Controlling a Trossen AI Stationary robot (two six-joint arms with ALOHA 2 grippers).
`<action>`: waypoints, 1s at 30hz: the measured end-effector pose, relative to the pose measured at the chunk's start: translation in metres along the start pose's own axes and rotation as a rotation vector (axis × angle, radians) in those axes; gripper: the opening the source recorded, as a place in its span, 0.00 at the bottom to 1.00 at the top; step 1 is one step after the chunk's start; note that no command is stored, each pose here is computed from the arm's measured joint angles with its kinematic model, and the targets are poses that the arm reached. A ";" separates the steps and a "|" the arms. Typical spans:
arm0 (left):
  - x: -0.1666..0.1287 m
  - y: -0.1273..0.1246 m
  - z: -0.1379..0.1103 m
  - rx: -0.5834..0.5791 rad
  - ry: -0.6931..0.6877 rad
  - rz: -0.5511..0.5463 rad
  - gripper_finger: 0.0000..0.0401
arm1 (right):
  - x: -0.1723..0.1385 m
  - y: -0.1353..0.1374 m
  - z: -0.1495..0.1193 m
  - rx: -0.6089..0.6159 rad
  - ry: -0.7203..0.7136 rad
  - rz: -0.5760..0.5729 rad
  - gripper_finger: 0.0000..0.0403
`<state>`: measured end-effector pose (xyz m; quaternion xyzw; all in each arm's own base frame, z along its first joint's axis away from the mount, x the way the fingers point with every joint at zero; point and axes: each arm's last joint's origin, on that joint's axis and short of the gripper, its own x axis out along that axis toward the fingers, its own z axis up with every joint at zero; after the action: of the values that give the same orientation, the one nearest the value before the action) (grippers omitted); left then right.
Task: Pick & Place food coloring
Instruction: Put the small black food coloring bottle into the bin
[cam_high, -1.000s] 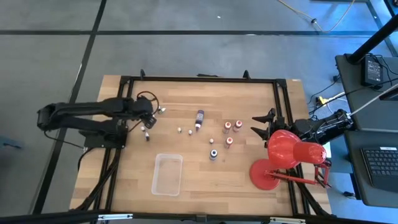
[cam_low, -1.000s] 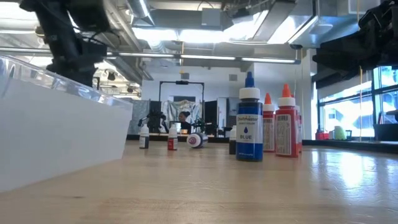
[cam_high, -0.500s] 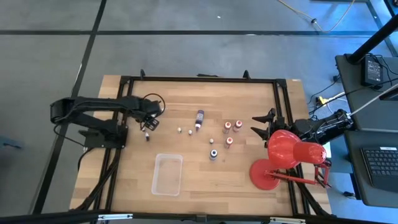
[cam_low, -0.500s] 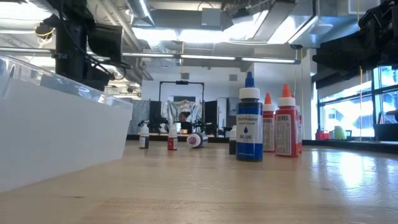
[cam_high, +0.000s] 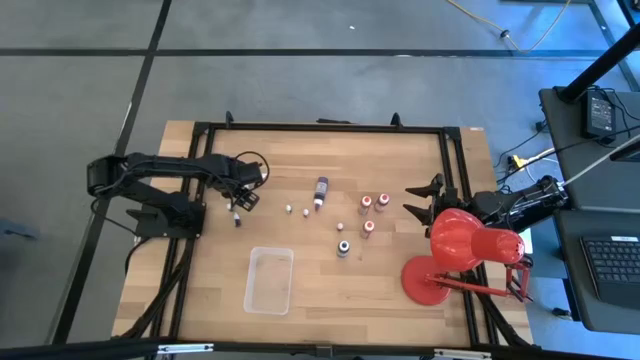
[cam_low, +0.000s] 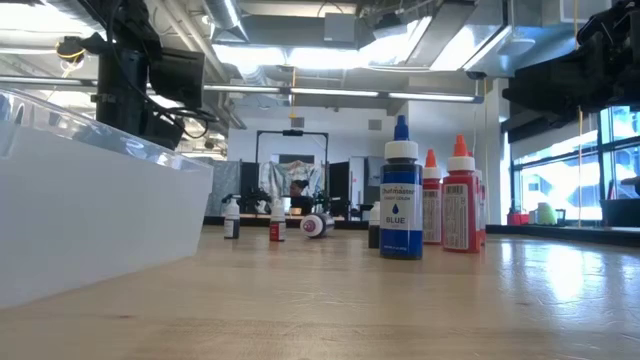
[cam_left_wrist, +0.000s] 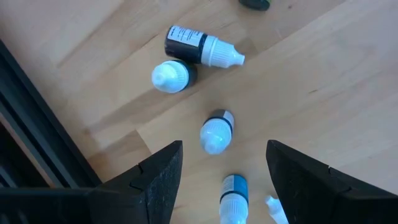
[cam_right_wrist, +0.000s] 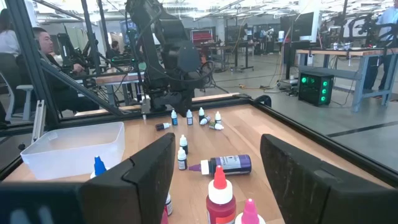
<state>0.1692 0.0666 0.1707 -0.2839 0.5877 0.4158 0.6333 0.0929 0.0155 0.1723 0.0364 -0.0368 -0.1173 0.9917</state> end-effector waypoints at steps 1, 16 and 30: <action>0.000 0.000 0.000 0.000 0.001 0.001 0.57 | 0.000 0.000 0.000 0.000 0.000 0.000 0.59; 0.012 -0.005 0.004 0.010 0.020 0.055 0.40 | 0.000 0.000 0.000 0.003 0.000 0.001 0.59; 0.012 -0.007 0.006 0.013 0.001 0.027 0.27 | 0.000 0.000 0.000 0.004 0.000 0.001 0.59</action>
<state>0.1782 0.0705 0.1587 -0.2721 0.5945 0.4200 0.6294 0.0929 0.0155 0.1723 0.0381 -0.0370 -0.1167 0.9917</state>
